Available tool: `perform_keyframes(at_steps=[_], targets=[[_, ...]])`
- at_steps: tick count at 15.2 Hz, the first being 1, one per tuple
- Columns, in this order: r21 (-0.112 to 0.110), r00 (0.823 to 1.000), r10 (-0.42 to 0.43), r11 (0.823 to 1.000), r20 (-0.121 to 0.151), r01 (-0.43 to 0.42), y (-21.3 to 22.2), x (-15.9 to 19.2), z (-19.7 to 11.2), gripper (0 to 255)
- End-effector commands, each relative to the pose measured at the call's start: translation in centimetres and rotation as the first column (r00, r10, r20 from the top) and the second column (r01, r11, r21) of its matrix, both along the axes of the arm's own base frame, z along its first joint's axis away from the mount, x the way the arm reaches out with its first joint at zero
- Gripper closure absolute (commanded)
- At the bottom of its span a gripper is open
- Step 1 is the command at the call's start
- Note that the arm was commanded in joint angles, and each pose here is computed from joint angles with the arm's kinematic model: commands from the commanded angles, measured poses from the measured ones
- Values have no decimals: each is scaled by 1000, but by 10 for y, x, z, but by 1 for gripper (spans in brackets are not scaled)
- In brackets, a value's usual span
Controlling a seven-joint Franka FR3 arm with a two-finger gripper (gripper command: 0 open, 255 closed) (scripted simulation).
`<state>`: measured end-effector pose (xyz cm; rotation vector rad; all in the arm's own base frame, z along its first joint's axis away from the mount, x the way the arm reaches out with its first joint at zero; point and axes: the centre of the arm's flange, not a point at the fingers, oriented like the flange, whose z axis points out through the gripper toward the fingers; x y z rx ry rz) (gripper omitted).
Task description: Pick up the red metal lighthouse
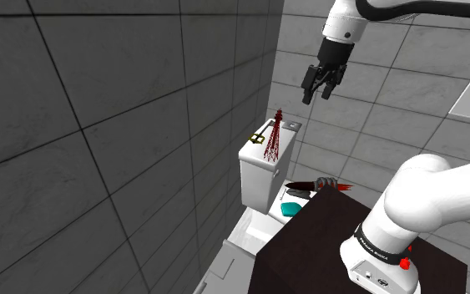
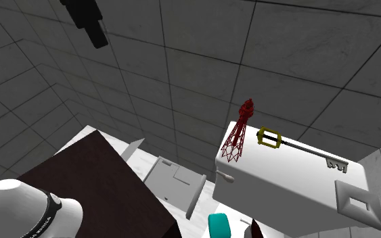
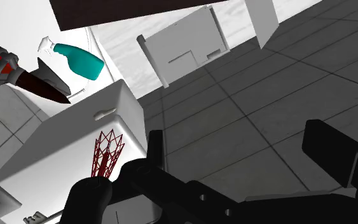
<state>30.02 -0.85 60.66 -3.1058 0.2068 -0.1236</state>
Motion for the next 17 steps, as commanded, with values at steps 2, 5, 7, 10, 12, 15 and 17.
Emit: perform_keyframes(at_steps=[2, 5, 7, 10, 12, 15, 17], targets=[[1, 1000, -15, 1000, 7, 15, -6, 9, -6, 0], [4, 998, -59, 998, 26, 59, -25, 35, -25, 0], [6, 995, -88, 996, 39, 88, -38, 52, -38, 0], [11, 990, -132, 991, 59, 131, -59, 77, -56, 0], [14, 984, -161, 987, 72, 160, -73, 93, -68, 0], [20, 975, -204, 979, 91, 203, -96, 117, -86, 0], [24, 967, -233, 973, 103, 231, -112, 133, -97, 0]])
